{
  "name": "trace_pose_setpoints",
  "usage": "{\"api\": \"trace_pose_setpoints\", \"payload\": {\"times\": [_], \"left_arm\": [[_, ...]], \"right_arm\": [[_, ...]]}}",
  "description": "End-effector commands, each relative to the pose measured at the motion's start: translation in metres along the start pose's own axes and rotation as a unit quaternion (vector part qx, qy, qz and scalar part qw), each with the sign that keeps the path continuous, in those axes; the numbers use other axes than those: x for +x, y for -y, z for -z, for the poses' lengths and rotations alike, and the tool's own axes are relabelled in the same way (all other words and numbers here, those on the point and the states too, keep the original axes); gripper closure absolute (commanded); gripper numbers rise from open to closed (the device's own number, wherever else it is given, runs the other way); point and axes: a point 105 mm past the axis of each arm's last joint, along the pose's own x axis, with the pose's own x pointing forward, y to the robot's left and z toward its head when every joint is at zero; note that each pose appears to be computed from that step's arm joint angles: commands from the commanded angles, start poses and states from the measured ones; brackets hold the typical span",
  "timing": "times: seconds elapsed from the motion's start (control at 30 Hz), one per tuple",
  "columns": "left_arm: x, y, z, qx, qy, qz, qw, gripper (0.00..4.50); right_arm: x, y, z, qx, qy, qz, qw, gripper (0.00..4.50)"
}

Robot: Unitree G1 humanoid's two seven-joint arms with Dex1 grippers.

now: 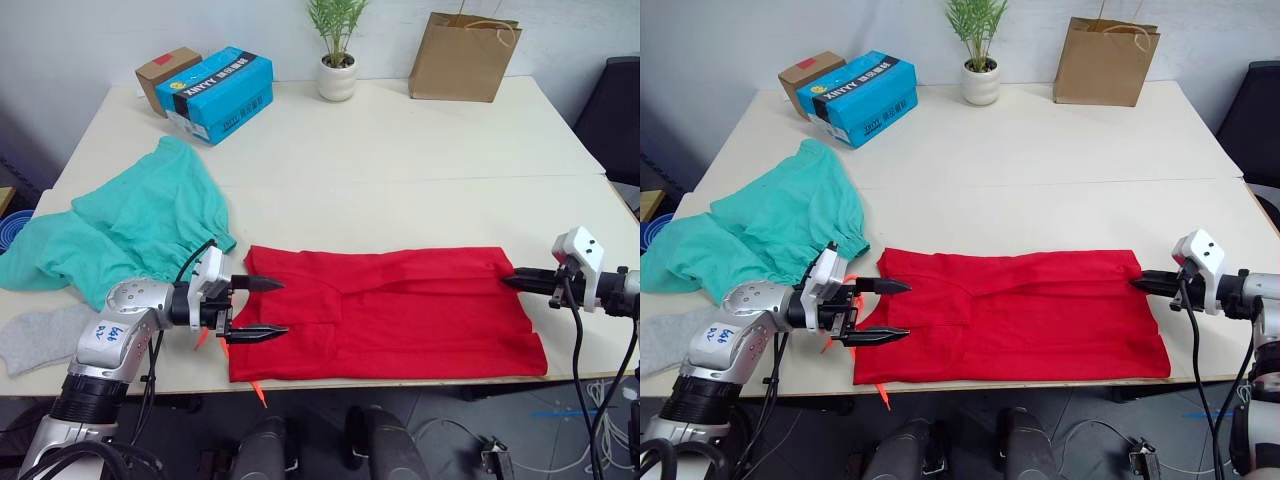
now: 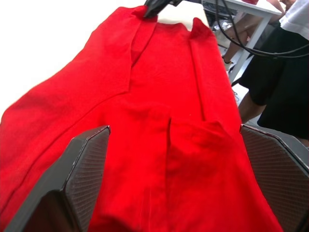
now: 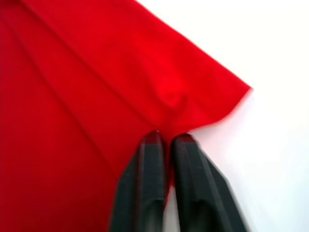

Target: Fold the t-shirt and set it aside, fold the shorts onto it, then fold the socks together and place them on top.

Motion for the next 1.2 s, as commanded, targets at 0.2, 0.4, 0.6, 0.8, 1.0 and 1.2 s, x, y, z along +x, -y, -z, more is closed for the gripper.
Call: {"api": "trace_pose_setpoints", "payload": {"times": [0.2,0.4,0.6,0.8,1.0,1.2], "left_arm": [[-0.008,-0.015,-0.037,0.012,0.088,-0.067,0.994,0.19],[0.010,-0.034,-0.038,0.014,0.084,-0.121,0.989,1.79],[0.038,-0.057,-0.021,0.011,0.059,-0.184,0.981,3.67],[0.039,-0.080,-0.002,-0.031,0.048,-0.286,0.956,4.46],[0.027,-0.088,0.028,-0.060,0.005,-0.351,0.934,4.46],[0.017,-0.090,0.042,-0.073,-0.004,-0.364,0.929,4.46]], "right_arm": [[-0.040,-0.001,-0.058,-0.004,0.088,0.030,0.996,1.97],[-0.002,-0.031,-0.085,-0.036,0.174,0.028,0.984,3.80],[0.069,-0.066,-0.080,-0.029,0.229,0.071,0.970,4.50],[0.091,-0.069,-0.049,-0.037,0.207,0.154,0.965,4.50],[0.055,-0.036,-0.008,-0.055,0.158,0.254,0.953,4.50],[0.009,-0.001,0.026,-0.010,0.151,0.339,0.929,4.50]]}}
